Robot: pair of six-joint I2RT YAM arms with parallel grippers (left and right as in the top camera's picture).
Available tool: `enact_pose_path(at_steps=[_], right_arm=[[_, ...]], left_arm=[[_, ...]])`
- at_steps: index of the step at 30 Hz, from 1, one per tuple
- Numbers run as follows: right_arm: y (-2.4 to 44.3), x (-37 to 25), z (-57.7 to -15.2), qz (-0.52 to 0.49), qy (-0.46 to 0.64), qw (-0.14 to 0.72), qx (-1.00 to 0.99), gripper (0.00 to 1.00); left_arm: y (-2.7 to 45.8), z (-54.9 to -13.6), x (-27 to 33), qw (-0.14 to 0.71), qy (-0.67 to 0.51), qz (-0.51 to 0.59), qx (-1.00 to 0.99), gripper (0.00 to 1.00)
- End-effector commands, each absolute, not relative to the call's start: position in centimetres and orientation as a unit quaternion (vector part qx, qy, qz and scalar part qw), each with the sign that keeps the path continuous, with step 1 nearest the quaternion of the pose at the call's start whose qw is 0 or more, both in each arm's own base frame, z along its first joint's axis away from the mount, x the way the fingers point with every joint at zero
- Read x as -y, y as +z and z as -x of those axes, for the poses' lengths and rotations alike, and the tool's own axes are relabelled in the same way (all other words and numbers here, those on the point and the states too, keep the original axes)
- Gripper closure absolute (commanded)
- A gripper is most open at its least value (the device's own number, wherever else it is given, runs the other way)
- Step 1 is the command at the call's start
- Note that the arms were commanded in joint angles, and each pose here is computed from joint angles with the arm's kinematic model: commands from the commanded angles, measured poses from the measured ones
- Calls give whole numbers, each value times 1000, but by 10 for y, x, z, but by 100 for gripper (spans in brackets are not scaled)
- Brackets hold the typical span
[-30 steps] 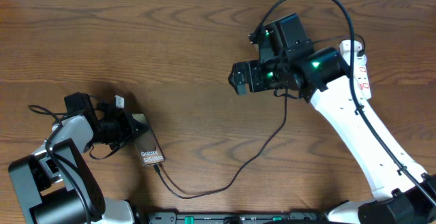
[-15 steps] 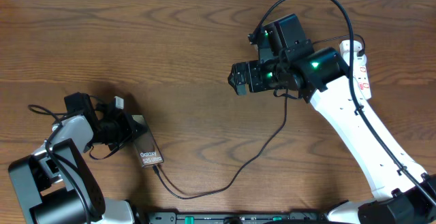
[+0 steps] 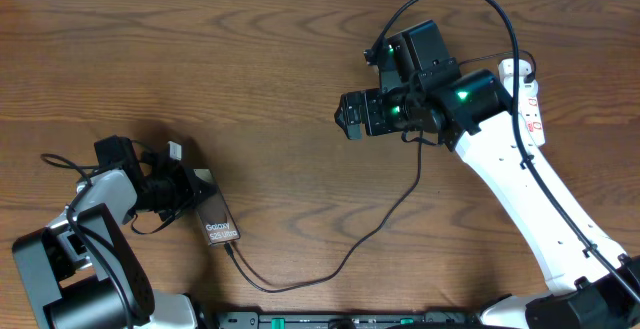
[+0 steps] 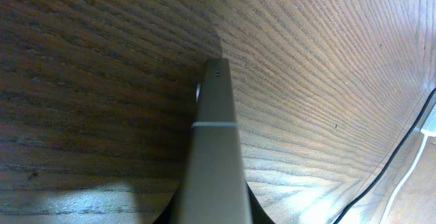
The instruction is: Plug charger to phone and switch on socket
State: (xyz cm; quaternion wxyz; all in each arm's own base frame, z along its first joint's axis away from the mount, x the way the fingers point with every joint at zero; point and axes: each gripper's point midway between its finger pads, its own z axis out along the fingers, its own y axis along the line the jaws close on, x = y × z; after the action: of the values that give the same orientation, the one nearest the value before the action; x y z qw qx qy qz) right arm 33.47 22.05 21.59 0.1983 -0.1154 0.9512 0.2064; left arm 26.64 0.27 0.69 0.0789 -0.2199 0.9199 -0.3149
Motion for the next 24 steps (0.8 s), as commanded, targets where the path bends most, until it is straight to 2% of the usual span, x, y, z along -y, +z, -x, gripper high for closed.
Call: enact_pose_path(at_steps=[1,18,20,24], right_arm=[[218,-222,-335,122,204,202,-950,1],[218,-222,-335,122,205,202,-950,1],[218,-222,-335,122,205,202,-950,1],[218,-222,-335,123,205,202,-950,1]], left_arm=[[5,-265,-5,75,-305,218,-924,93],[5,-264,-4,72,-306,219,-924,92],[5,-264,-4,72,-306,219,-924,86],[5,-264,-4,72,-306,219,-924,84]])
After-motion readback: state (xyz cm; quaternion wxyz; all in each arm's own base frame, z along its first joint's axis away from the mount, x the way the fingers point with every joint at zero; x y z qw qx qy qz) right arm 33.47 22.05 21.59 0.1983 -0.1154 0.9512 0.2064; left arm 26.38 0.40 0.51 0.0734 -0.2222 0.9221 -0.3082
